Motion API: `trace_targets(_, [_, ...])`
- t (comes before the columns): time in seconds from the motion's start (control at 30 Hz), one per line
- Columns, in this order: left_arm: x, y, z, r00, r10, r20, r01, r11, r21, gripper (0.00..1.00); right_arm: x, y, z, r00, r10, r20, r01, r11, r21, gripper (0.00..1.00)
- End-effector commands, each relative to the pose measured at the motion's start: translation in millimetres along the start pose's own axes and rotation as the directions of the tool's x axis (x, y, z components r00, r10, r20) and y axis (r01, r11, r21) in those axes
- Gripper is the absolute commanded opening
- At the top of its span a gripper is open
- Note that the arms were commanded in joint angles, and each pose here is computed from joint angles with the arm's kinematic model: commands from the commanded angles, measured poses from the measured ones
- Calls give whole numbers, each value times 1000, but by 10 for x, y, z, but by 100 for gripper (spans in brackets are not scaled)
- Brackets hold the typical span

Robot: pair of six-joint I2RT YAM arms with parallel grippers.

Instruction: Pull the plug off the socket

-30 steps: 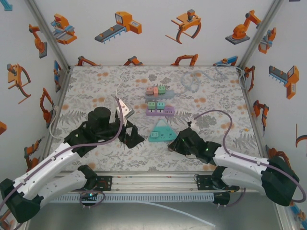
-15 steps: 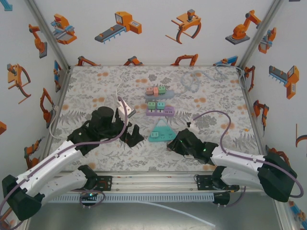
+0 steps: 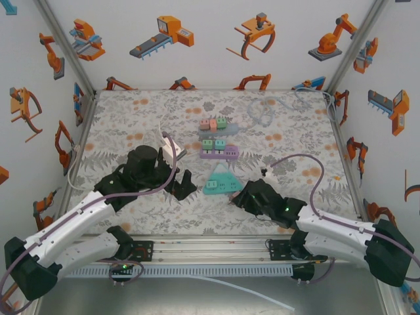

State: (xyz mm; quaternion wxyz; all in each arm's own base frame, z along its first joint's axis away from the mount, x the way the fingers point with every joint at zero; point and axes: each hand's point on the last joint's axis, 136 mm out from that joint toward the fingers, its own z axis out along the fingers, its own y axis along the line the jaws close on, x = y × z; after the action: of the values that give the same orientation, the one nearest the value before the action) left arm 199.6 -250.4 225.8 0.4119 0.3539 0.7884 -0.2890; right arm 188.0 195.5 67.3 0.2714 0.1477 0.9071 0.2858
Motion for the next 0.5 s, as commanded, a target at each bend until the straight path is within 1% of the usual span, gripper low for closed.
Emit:
trace_targets(0.0, [-83,-7,-1,1000,8,23,-8,1000,-2,97,-6,-144,-28,1000,3,23,-4,999,49,45])
trace_targets(0.2, [-81,48,21,1000,-3,19,4,1000,-30,97,-97,-85,-168,999,-22,47,21,999,37,44])
trace_targets(0.27, [-79,74,38,1000,-19,16,20,999,-43,97,-221,29,-276,993,-75,91,74,997,12,44])
trace_targets(0.3, [-73,89,53,1000,-28,9,28,998,-51,97,-320,99,-349,982,-138,129,138,990,9,44])
trace_targets(0.37, [-74,134,79,999,-49,0,49,996,-74,97,-491,222,-476,947,-249,200,252,968,12,44])
trace_targets(0.4, [-61,163,96,998,-61,-9,60,994,-90,97,-583,309,-545,919,-313,242,319,948,14,44])
trace_targets(0.47, [-57,222,133,996,-82,-20,79,990,-121,97,-717,509,-643,834,-452,316,473,881,13,44])
